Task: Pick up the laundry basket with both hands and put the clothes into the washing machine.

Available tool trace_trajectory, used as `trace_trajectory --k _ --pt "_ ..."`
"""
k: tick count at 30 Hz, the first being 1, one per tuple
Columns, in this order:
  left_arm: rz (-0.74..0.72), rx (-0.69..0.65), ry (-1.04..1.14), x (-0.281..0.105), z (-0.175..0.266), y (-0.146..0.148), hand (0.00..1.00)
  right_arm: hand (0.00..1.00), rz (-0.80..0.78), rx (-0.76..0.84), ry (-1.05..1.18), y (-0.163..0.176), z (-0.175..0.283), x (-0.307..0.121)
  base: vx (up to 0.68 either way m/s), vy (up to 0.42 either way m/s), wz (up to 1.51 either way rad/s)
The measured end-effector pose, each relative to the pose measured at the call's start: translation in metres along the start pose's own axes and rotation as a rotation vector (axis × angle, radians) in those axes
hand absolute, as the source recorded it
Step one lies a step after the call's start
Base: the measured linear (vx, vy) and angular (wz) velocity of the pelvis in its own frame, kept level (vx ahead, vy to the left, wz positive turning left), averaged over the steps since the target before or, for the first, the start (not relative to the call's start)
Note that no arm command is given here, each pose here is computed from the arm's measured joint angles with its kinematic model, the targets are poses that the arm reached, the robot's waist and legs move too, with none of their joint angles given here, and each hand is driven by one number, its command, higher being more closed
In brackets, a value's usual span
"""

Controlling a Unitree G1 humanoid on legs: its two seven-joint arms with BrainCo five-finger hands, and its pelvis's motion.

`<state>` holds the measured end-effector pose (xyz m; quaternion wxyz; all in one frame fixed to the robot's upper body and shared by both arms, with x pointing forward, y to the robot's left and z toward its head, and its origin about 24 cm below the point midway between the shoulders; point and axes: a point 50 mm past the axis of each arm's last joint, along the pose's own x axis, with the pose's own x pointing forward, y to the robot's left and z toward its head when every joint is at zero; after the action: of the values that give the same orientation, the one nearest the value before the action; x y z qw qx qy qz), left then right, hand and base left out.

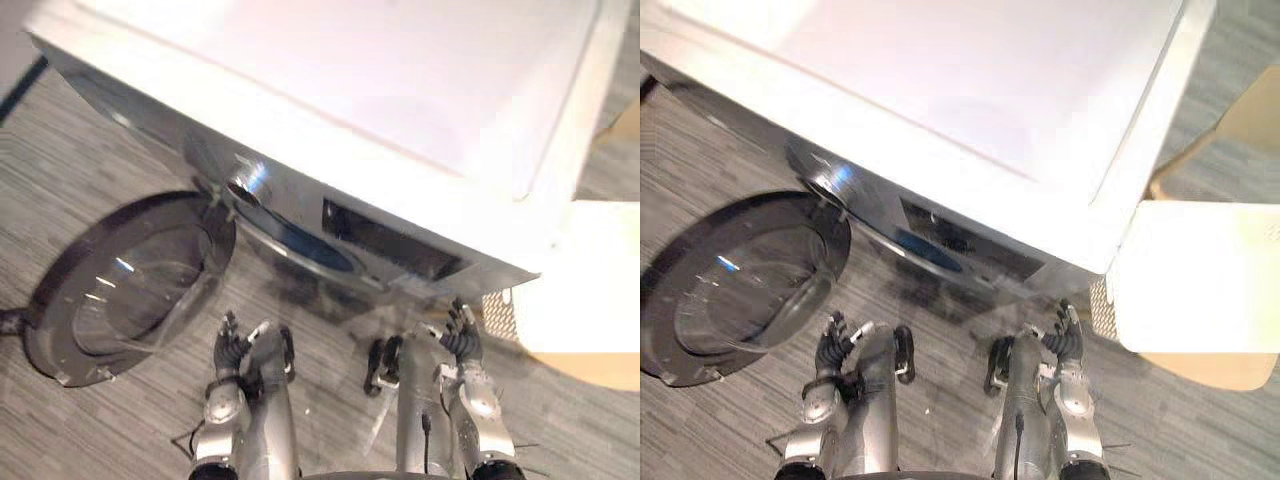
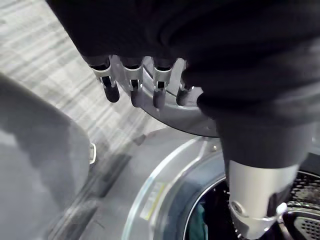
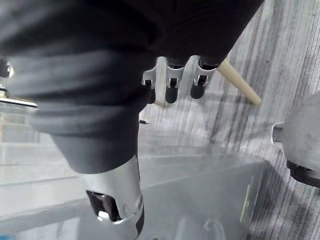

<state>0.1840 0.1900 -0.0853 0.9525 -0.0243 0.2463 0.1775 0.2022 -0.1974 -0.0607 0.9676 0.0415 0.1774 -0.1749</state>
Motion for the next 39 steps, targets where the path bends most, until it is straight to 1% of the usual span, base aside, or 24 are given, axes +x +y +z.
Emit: trace_trajectory --k 5,9,13,16,18,19,20,23,25,29,31,35,37,38,39 --pt "0.025 0.037 0.165 -0.014 -0.041 0.007 0.0 0.0 -0.014 -0.018 0.15 0.0 -0.034 -0.013 0.23 0.053 -0.26" --pt "0.021 0.041 0.176 -0.013 -0.043 0.004 0.0 0.0 -0.001 -0.041 0.19 0.005 -0.041 -0.011 0.16 0.06 -0.37" --pt "0.05 0.063 0.223 -0.018 -0.054 0.014 0.0 0.0 0.005 -0.045 0.272 0.006 -0.059 -0.019 0.07 -0.045 -0.1" --pt "0.026 0.066 0.283 -0.025 -0.067 0.005 0.0 0.0 0.043 -0.117 0.291 0.01 -0.058 -0.006 -0.03 -0.093 -0.38" --pt "-0.014 0.08 0.262 -0.021 -0.061 -0.005 0.0 0.0 0.047 -0.138 0.268 0.011 -0.049 0.004 -0.13 -0.04 0.16" --pt "-0.042 0.089 0.246 -0.016 -0.056 -0.014 0.0 0.0 0.028 -0.154 0.255 0.006 -0.045 0.008 -0.16 -0.018 0.42" --pt "-0.046 0.09 0.239 -0.015 -0.054 -0.015 0.0 0.0 0.019 -0.161 0.258 0.004 -0.045 0.009 -0.17 -0.009 0.48" --pt "-0.032 0.118 0.236 -0.015 -0.054 -0.005 0.0 0.0 0.0 -0.154 0.277 0.003 -0.05 0.007 -0.18 -0.004 0.49" --pt "-0.036 0.117 0.242 -0.017 -0.057 -0.006 0.0 0.0 -0.015 -0.141 0.284 0.001 -0.051 0.005 -0.24 0.047 0.38" --pt "-0.057 0.143 0.238 -0.019 -0.057 -0.009 0.0 0.0 -0.052 -0.159 0.297 -0.016 -0.055 0.002 -0.17 0.181 0.44" --pt "-0.079 0.168 0.22 -0.017 -0.054 -0.013 0.0 0.0 -0.093 -0.137 0.312 -0.025 -0.057 0.0 -0.11 0.278 0.75" --pt "-0.127 0.249 0.12 -0.007 -0.033 -0.015 0.0 0.0 -0.113 -0.09 0.351 -0.022 -0.068 -0.008 -0.11 0.22 0.77" --pt "-0.166 0.27 -0.027 -0.014 -0.007 -0.02 0.0 0.0 -0.113 -0.087 0.357 -0.021 -0.07 -0.01 -0.05 0.127 0.39" --pt "-0.179 0.273 -0.068 -0.015 0.0 -0.023 0.0 0.0 -0.113 -0.087 0.356 -0.021 -0.069 -0.009 -0.06 0.063 0.09" --pt "-0.199 0.278 -0.152 -0.016 0.018 -0.026 0.0 0.0 -0.113 -0.089 0.357 -0.022 -0.07 -0.01 -0.06 0.028 0.11"
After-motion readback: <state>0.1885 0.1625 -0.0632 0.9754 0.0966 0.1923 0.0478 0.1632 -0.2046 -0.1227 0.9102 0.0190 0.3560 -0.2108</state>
